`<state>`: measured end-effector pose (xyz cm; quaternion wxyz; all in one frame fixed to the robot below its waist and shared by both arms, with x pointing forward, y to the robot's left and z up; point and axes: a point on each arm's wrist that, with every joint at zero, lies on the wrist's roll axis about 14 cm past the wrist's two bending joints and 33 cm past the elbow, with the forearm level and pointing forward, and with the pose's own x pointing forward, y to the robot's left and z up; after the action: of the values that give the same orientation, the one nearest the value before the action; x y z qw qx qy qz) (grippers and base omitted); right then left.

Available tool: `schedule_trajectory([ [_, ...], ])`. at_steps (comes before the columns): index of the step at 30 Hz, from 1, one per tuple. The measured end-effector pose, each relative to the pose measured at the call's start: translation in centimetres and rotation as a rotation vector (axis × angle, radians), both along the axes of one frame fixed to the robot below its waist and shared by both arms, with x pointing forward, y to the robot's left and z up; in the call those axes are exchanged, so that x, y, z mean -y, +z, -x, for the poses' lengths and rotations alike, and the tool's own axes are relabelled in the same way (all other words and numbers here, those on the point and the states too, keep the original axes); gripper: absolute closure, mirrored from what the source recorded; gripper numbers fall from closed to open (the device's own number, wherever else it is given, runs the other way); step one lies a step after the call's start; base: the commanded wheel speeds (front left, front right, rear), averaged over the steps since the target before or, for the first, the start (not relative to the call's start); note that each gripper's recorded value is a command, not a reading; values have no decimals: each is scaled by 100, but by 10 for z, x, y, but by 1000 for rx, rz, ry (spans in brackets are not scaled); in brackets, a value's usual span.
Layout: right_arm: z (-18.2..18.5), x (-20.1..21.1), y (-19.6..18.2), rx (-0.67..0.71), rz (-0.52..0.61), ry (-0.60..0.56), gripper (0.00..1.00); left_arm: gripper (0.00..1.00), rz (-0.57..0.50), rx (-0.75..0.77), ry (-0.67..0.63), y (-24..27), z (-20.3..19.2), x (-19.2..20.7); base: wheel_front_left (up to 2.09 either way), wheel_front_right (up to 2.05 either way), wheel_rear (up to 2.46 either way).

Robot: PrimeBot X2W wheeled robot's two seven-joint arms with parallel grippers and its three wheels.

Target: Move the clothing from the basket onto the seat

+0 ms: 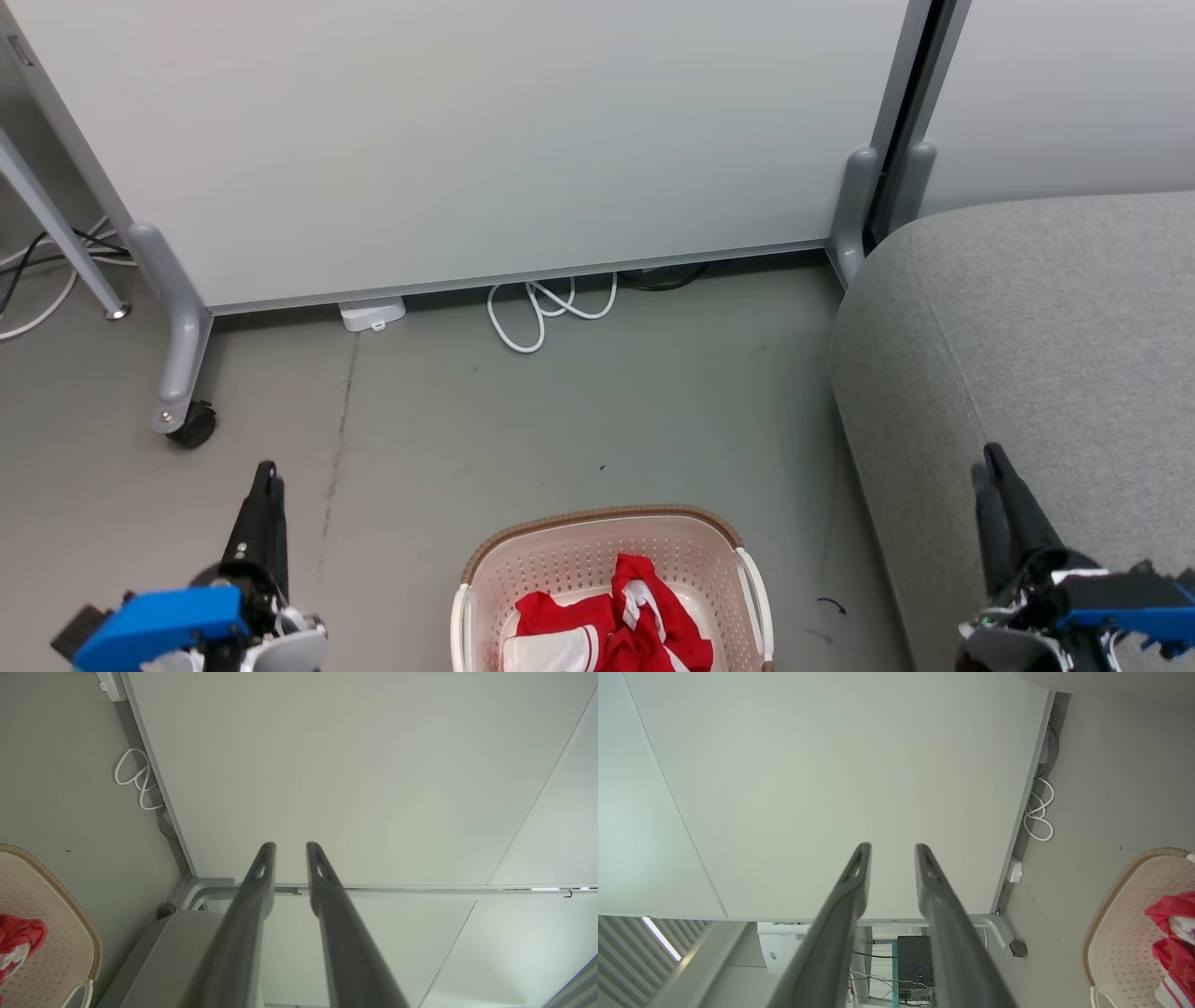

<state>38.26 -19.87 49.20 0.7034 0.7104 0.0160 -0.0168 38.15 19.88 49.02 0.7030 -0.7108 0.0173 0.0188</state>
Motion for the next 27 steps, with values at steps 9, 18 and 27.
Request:
schedule_trajectory([
  [9, 12, -4, -23, -71, 1, -6, 0, 0, 8, -84, 11, -28, 16, 5, 0, 0, 0],
  [18, 12, -7, -23, -71, 88, -11, 0, 0, -82, -90, 16, -27, 15, 6, 0, 0, 0],
  [27, 12, -7, -23, -75, 228, -8, 0, 0, -250, -69, 3, -17, 13, 10, 0, 0, 0],
])
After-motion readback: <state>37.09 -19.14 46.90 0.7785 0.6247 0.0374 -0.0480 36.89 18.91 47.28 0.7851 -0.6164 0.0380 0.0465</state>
